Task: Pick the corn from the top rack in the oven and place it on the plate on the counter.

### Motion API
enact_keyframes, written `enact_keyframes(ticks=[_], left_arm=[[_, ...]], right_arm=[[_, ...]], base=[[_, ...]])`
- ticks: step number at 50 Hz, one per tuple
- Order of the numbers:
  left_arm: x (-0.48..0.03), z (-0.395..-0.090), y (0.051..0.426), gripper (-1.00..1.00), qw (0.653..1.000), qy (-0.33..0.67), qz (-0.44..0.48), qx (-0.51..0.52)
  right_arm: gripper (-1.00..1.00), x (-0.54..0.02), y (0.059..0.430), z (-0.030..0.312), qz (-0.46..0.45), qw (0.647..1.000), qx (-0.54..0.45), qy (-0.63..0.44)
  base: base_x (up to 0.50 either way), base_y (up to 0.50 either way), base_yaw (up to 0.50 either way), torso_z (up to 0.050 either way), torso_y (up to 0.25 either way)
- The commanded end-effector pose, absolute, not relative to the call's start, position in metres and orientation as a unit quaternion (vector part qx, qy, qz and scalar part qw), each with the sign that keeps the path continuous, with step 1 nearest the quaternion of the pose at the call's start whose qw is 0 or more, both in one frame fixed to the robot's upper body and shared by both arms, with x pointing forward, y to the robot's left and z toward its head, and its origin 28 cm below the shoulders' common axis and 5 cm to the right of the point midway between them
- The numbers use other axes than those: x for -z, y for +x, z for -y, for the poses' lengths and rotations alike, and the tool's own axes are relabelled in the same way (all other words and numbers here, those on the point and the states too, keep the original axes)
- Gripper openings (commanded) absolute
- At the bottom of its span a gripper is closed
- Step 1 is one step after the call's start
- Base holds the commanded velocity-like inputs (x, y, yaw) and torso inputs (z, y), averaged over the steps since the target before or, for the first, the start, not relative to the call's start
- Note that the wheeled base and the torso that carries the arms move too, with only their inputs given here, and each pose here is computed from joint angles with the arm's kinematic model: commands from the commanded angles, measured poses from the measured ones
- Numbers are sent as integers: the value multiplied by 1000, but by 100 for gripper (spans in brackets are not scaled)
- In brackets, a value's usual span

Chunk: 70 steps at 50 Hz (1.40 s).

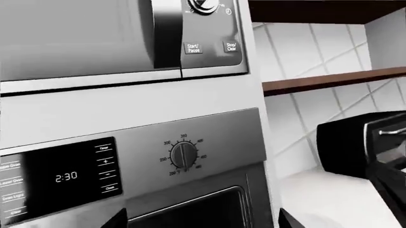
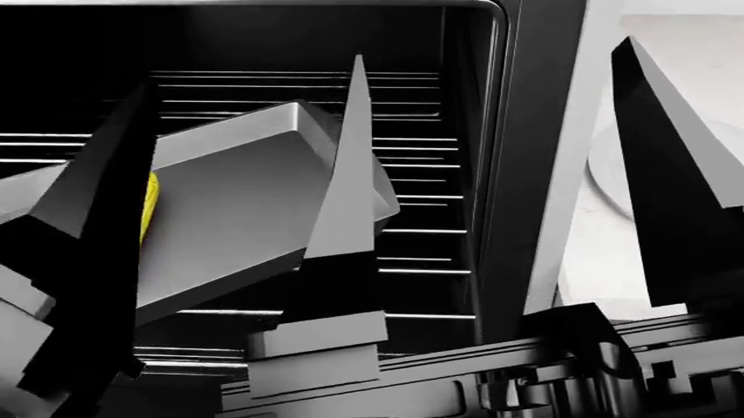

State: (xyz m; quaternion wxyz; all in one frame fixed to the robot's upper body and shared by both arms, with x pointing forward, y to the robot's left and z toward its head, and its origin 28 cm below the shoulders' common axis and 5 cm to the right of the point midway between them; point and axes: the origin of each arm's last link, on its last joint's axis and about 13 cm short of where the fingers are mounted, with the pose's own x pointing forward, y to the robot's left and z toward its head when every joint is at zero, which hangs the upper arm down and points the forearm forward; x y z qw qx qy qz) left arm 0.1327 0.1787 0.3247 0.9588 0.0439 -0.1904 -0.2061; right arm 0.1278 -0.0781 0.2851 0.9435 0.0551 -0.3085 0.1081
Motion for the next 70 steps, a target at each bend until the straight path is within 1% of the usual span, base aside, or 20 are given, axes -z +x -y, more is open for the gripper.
enact_keyframes(ticks=[1,2,4,5,6,7,8,11,13,14,16,18,19,21,24,27,40,53,57,70], left_arm=[[-296,-197,149,100,971,50,63,224],[-293,-197,151,100,972,52,60,222],[-282,-200,157,100,974,53,50,213],[-279,-201,160,100,975,55,47,210],[-275,-203,162,100,976,56,43,204],[-272,-204,165,100,977,60,37,200],[-270,-204,165,100,977,60,35,201],[-265,-208,170,100,980,63,26,187],[-264,-211,171,100,981,61,23,184],[-264,-212,171,100,981,60,22,184],[-263,-213,172,100,982,55,21,181],[-264,-213,172,100,982,48,20,180],[-264,-214,173,100,982,49,21,179],[-263,-214,174,100,983,49,20,178],[-264,-214,175,100,983,54,17,176],[-265,-216,176,100,983,52,12,174],[-259,-232,194,100,980,77,-42,178],[-264,-236,206,100,982,81,-37,168],[-262,-239,224,100,983,86,-40,158],[-252,-244,247,100,984,64,-54,157]], right_arm=[[100,-322,123,86,341,935,-98,11],[100,-335,119,87,347,933,-97,12],[100,-348,112,92,321,943,-75,-56],[100,-343,110,91,270,957,-64,-89],[100,-342,104,89,242,960,-57,-129],[100,-347,92,90,245,956,-59,-152],[100,-354,78,91,252,954,-79,-141],[100,-384,35,104,429,894,-96,-89],[100,-398,24,111,441,887,-96,-102],[100,-401,23,117,447,881,-87,-125],[100,-411,19,127,461,873,-88,-133],[100,-414,16,133,471,867,-88,-140],[100,-415,16,136,498,850,-87,-146],[100,-414,15,135,521,836,-94,-144],[100,-416,18,126,519,834,-112,-148],[100,-416,19,126,521,830,-119,-160],[100,-415,19,127,518,828,-125,-173],[100,-414,18,127,506,836,-127,-170],[100,-414,18,126,500,840,-127,-166],[100,-413,18,126,500,840,-128,-166]], base=[[0,0,0,0,0],[0,0,0,0,0],[0,0,0,0,0],[0,0,0,0,0],[0,0,0,0,0],[0,0,0,0,0],[0,0,0,0,0],[0,0,0,0,0],[0,0,0,0,0],[0,0,0,0,0],[0,0,0,0,0],[0,0,0,0,0],[0,0,0,0,0],[0,0,0,0,0],[0,0,0,0,0],[0,0,0,0,0],[0,0,0,0,0],[0,0,0,0,0],[0,0,0,0,0],[0,0,0,0,0]])
